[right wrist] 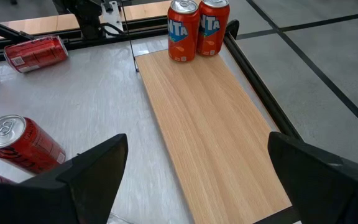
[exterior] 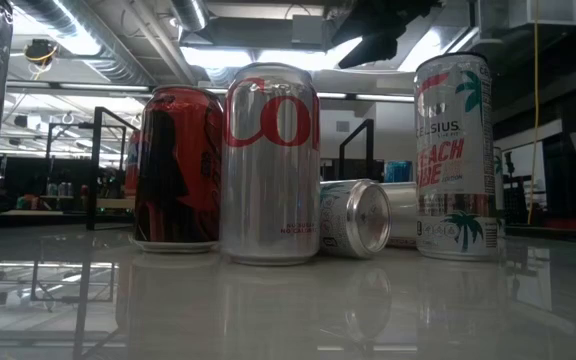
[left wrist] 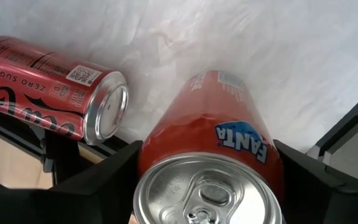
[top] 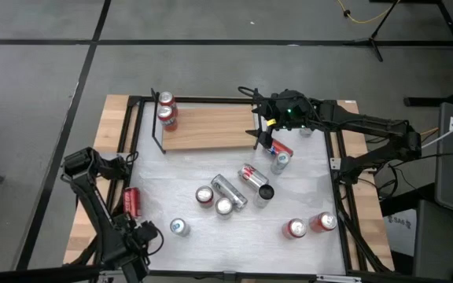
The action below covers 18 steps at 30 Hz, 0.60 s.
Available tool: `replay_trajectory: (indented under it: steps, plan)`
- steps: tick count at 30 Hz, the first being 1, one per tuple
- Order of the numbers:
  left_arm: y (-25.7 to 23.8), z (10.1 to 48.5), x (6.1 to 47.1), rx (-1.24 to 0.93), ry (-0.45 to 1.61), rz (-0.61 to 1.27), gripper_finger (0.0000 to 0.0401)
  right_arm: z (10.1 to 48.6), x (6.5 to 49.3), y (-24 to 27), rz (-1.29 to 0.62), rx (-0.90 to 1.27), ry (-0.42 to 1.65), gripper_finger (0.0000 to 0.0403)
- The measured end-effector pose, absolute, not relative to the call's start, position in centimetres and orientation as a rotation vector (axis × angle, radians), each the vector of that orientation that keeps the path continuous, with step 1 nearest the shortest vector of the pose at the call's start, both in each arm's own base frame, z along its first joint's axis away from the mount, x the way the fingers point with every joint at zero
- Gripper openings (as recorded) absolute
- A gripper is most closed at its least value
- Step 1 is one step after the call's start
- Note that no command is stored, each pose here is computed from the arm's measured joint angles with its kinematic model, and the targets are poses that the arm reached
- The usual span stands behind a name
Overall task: Place canned beverage on shelf
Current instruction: Put the red soda can on the shelf aligned with the other red soda cans
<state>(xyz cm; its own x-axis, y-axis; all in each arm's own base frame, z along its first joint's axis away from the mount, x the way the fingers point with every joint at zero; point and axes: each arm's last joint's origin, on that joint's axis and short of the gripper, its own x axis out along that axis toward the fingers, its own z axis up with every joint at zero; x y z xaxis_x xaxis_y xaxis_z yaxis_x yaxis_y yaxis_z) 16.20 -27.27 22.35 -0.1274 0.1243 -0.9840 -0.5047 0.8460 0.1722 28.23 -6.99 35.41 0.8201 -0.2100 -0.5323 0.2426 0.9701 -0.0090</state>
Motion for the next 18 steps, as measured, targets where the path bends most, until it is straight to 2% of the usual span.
replay_trajectory:
  steps: [9,18]
  plan:
    - [-26.3,23.8,17.7,-0.34,1.629,0.612,0.0288,35.4,28.2,-7.0,-0.241,0.06,0.56,0.0379]
    - [-23.5,27.4,18.3,-0.428,1.609,0.624,0.0288,35.4,28.2,-7.0,-0.241,0.06,0.56,0.0379]
